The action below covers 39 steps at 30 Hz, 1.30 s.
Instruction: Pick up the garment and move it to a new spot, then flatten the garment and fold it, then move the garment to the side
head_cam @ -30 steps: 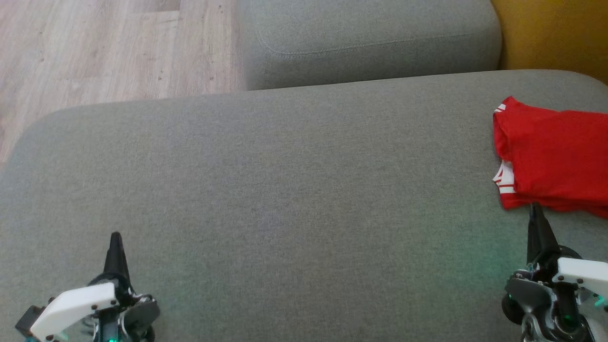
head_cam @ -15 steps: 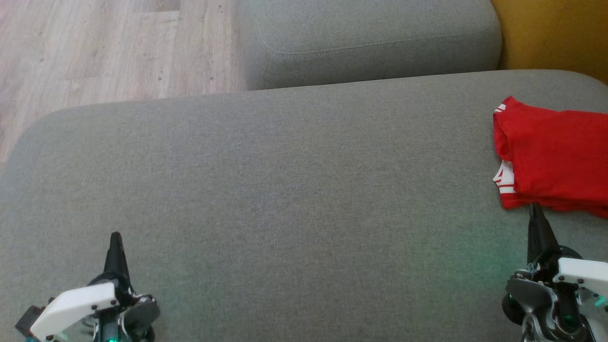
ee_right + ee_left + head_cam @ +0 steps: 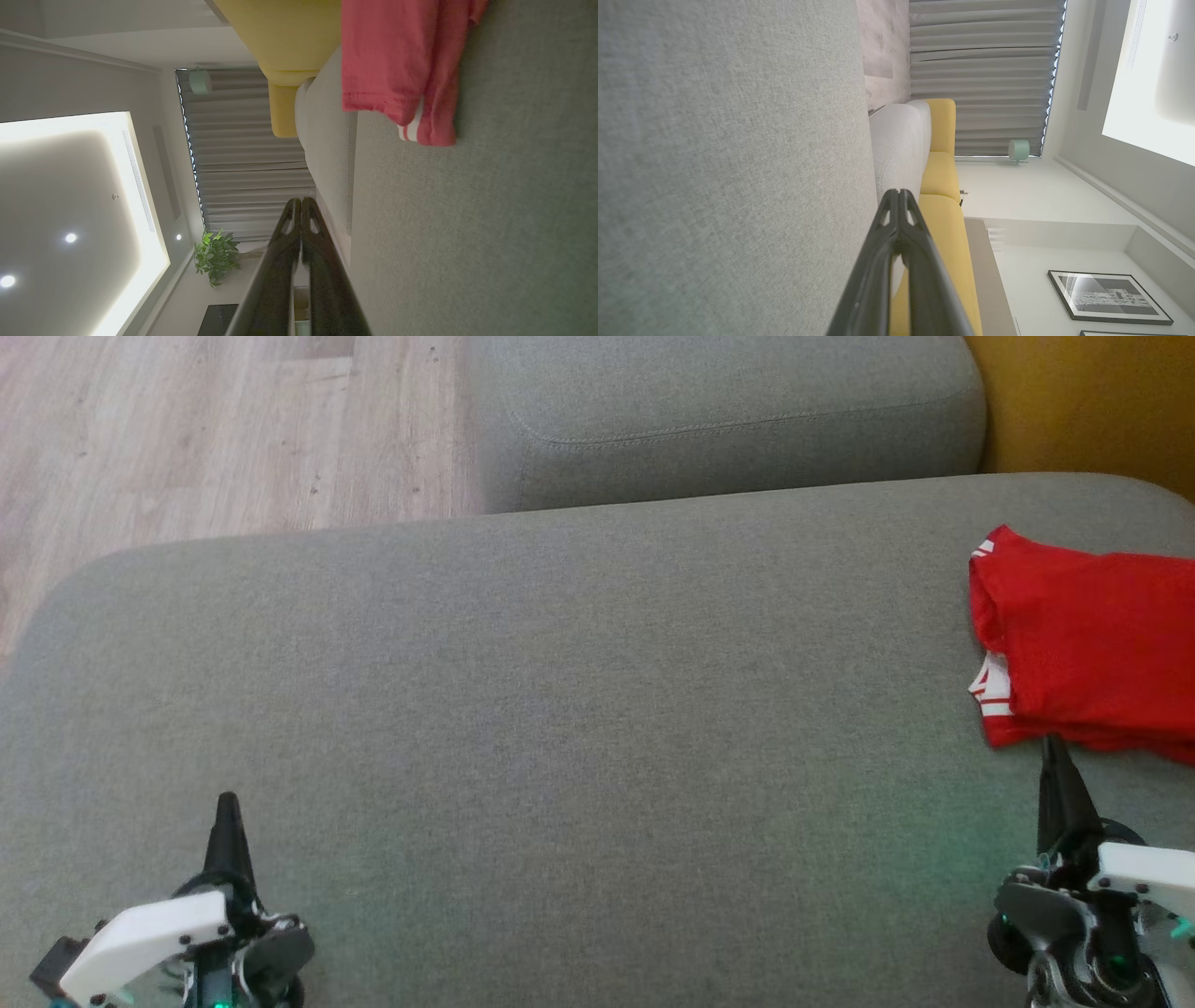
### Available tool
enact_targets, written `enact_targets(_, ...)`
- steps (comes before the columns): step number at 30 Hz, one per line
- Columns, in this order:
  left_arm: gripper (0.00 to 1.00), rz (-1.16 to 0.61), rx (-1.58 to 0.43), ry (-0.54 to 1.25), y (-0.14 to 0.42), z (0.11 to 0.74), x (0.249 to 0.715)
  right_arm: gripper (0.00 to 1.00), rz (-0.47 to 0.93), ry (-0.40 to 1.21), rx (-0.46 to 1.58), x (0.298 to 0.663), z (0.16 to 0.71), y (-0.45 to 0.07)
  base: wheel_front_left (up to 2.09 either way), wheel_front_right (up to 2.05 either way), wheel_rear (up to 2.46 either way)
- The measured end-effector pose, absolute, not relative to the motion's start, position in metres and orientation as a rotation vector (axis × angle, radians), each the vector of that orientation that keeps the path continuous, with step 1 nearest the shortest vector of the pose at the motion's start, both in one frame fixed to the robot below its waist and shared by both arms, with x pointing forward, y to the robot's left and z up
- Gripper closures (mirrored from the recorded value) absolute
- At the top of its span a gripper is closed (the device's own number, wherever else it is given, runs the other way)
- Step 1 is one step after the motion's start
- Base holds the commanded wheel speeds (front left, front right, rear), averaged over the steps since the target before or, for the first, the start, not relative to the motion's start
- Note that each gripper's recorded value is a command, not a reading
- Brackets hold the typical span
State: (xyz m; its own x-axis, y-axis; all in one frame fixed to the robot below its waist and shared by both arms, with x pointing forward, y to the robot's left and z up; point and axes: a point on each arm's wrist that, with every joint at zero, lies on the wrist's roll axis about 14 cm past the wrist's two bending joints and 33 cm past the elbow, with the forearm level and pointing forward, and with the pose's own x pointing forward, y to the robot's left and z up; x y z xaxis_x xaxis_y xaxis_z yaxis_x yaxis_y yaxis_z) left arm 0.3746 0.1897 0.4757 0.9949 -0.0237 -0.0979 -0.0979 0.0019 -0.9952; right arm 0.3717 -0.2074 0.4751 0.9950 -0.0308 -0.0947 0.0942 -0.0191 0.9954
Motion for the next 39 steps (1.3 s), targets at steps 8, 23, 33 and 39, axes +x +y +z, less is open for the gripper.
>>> enact_targets(8, 1.0, 0.058, -1.569, 0.096, 0.1896, 0.4757, 0.3746, 1.0, -0.101, 0.048, 1.587, 0.3716, 0.4751, -0.208, 0.0, 0.0, 0.0)
enact_targets(23, 1.0, 0.058, -1.569, 0.096, 0.1896, 0.4758, 0.3746, 1.0, -0.102, 0.048, 1.586, 0.3716, 0.475, -0.208, 0.0, 0.0, 0.0)
enact_targets(33, 1.0, 0.058, -1.569, 0.095, 0.1897, 0.4758, 0.3746, 1.0, -0.101, 0.048, 1.586, 0.3716, 0.475, -0.208, 0.0, 0.0, 0.0)
enact_targets(39, 1.0, 0.058, -1.569, 0.095, 0.1897, 0.4758, 0.3746, 1.0, -0.101, 0.048, 1.586, 0.3716, 0.4751, -0.2082, 0.0, 0.0, 0.0)
